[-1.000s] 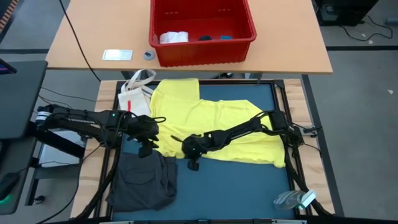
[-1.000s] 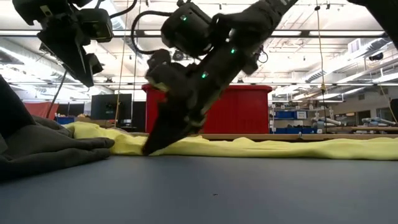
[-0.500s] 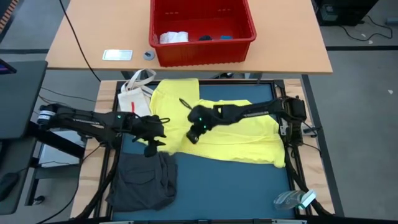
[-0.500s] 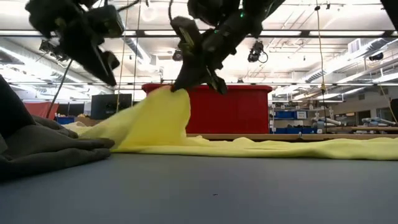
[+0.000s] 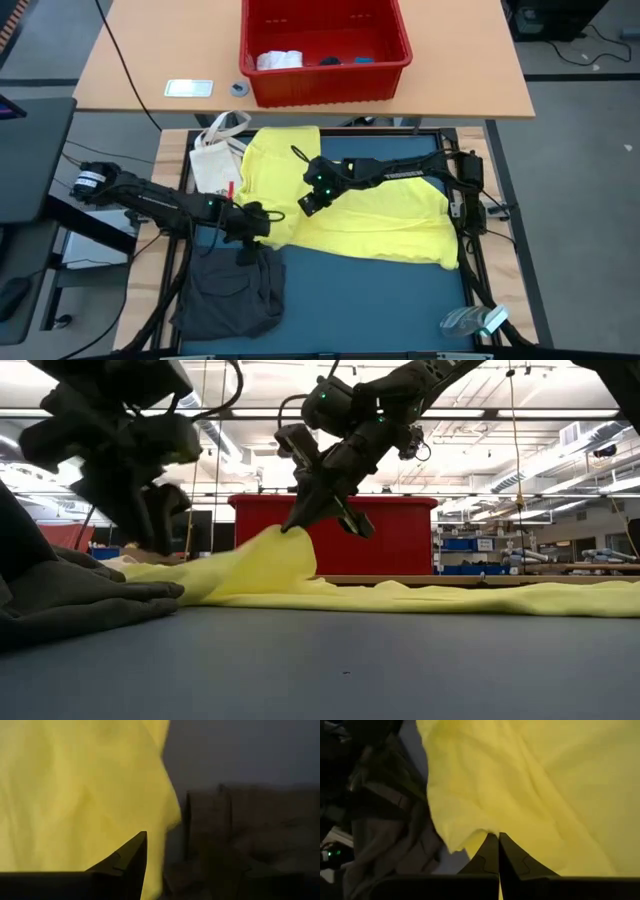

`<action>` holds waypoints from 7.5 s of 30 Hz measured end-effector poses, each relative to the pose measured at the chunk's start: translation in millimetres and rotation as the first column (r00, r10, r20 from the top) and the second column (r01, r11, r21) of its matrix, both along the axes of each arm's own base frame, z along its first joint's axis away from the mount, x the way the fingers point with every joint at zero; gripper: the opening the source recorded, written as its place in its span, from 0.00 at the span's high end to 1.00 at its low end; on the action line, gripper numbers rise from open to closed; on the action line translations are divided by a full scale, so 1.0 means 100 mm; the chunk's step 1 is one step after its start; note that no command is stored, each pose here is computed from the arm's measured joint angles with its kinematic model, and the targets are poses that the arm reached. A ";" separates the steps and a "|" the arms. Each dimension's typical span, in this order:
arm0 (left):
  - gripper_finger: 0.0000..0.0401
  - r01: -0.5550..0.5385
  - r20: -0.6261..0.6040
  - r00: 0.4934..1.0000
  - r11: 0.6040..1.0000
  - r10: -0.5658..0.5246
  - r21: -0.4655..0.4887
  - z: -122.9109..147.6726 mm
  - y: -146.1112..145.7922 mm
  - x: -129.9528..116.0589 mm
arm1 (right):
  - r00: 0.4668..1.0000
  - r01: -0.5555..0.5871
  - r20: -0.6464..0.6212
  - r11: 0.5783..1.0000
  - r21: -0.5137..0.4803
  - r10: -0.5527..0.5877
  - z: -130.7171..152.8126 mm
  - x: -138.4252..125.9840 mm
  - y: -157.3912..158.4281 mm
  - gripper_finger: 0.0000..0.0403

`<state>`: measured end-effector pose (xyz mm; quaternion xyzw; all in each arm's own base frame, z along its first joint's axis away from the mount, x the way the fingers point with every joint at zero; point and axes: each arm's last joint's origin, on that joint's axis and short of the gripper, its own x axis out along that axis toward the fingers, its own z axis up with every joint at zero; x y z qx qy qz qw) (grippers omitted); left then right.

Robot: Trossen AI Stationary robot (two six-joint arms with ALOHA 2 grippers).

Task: Fold laundry
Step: Fold the yellow shirt

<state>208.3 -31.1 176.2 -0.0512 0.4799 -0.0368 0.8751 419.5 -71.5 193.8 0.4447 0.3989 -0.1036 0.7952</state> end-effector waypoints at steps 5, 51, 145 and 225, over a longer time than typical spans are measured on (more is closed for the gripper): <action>0.56 -0.005 -0.037 0.999 0.997 0.008 0.080 -0.15 -0.08 0.07 | 1.000 0.015 0.001 1.000 0.004 -0.015 0.00 -0.01 -0.06 1.00; 0.99 -0.770 -0.284 0.638 0.601 0.716 -0.213 -0.01 1.08 -0.46 | 0.998 0.003 -0.069 0.978 0.209 0.012 -0.62 0.09 -0.27 0.98; 0.91 -0.732 -0.420 0.668 0.645 0.614 -0.220 -0.03 0.44 -0.73 | 0.957 -0.257 -0.145 0.966 -0.028 0.251 -0.52 0.10 0.76 0.85; 0.98 -0.676 -0.110 0.736 0.736 0.669 -0.046 0.18 1.08 -0.40 | 0.997 -0.020 -0.078 0.961 -0.275 -0.001 -0.32 0.10 0.18 0.99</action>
